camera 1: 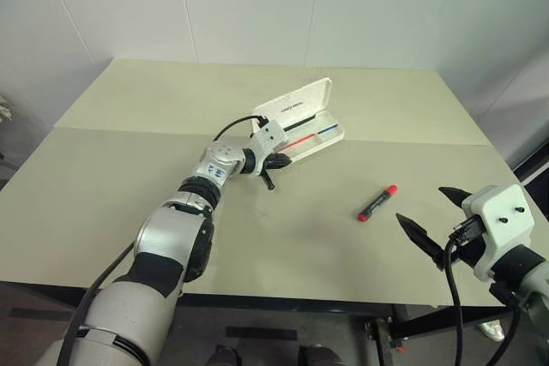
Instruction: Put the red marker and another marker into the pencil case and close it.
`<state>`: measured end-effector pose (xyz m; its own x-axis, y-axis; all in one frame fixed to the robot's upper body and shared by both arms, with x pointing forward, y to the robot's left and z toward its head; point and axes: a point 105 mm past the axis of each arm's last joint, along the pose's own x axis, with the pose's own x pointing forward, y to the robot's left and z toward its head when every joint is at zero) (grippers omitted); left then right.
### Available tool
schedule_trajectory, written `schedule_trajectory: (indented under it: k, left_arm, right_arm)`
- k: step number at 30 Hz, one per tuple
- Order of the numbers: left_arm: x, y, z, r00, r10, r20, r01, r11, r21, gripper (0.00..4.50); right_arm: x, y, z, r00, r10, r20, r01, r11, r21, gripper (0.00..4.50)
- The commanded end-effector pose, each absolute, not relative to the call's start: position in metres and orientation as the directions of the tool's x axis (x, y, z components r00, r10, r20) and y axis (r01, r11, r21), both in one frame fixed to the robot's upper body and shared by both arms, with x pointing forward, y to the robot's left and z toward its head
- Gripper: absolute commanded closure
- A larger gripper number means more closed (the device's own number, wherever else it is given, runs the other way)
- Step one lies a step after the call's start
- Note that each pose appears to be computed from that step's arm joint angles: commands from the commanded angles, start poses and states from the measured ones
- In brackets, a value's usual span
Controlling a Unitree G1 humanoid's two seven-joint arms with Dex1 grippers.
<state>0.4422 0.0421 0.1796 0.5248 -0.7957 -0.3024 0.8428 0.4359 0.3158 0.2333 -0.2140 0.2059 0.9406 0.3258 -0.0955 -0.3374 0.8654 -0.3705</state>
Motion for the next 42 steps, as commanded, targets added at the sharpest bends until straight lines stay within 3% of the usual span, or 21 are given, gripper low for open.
schedule_trajectory:
  k: [1,8,19,25,40,41,42]
  left_arm:
    - [0.431,0.044,0.210,0.412,-0.885,-0.217,0.884,0.331,0.330,4.48]
    - [0.404,0.075,0.197,0.194,-0.929,-0.315,0.947,0.094,0.306,4.48]
    - [0.380,0.101,0.164,0.052,-0.874,-0.483,0.954,-0.099,0.282,4.48]
    - [0.372,0.110,0.143,0.044,-0.809,-0.586,0.948,-0.150,0.279,4.48]
    - [0.366,0.119,0.133,0.091,-0.797,-0.597,0.953,-0.104,0.284,4.48]
    - [0.366,0.120,0.132,0.097,-0.795,-0.599,0.955,-0.095,0.280,4.02]
    - [0.366,0.121,0.132,0.100,-0.795,-0.598,0.957,-0.088,0.277,3.84]
  right_arm:
    - [0.233,-0.213,0.214,0.936,0.343,-0.077,-0.345,0.851,-0.396,0.00]
    - [0.236,-0.213,0.215,0.929,0.360,-0.084,-0.362,0.843,-0.398,0.00]
    - [0.233,-0.212,0.211,0.909,0.401,-0.117,-0.413,0.824,-0.388,0.00]
    - [0.234,-0.213,0.210,0.908,0.402,-0.122,-0.416,0.823,-0.387,0.00]
    - [0.236,-0.215,0.208,0.908,0.400,-0.128,-0.417,0.824,-0.384,0.00]
    - [0.236,-0.214,0.208,0.907,0.400,-0.129,-0.418,0.823,-0.384,0.00]
    - [0.237,-0.214,0.207,0.907,0.401,-0.129,-0.419,0.823,-0.384,0.00]
